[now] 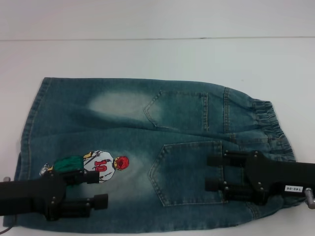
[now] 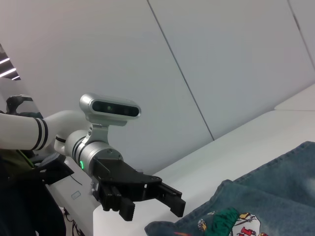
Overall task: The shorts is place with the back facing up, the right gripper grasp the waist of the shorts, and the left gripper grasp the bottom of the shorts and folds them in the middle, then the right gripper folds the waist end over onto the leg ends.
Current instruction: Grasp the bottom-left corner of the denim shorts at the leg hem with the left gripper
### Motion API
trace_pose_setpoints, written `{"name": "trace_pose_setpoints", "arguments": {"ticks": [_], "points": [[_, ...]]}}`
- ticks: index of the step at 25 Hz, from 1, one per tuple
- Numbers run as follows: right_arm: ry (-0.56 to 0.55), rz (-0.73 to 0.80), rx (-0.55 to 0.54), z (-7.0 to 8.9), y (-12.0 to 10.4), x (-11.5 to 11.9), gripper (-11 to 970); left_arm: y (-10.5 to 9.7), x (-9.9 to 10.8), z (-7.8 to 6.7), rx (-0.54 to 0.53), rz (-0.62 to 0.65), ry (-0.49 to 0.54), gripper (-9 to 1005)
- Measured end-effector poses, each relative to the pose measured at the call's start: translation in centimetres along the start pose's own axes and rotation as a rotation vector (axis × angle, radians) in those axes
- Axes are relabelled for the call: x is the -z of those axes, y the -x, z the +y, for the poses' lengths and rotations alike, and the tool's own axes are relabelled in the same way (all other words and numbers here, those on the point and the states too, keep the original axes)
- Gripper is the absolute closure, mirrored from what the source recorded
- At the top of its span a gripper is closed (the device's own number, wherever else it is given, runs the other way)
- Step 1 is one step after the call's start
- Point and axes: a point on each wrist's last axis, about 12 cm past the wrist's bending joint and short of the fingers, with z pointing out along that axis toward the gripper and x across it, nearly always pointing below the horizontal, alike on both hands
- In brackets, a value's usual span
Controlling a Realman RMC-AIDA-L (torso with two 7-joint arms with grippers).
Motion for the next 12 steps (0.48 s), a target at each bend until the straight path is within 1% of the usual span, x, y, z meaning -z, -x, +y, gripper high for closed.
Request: {"name": "trace_pose_setpoints", "arguments": {"ticks": [5,12], "points": [[-0.001,0.000,-0.001,0.0,0.0,0.1,256,0.3,0.3,0.3,0.028,0.046,0.009,136],[-0.002,-0.005,0.000,0.0,0.0,0.1,256,1.3,1.7,1.1,0.104,0.199,0.059,137]]}}
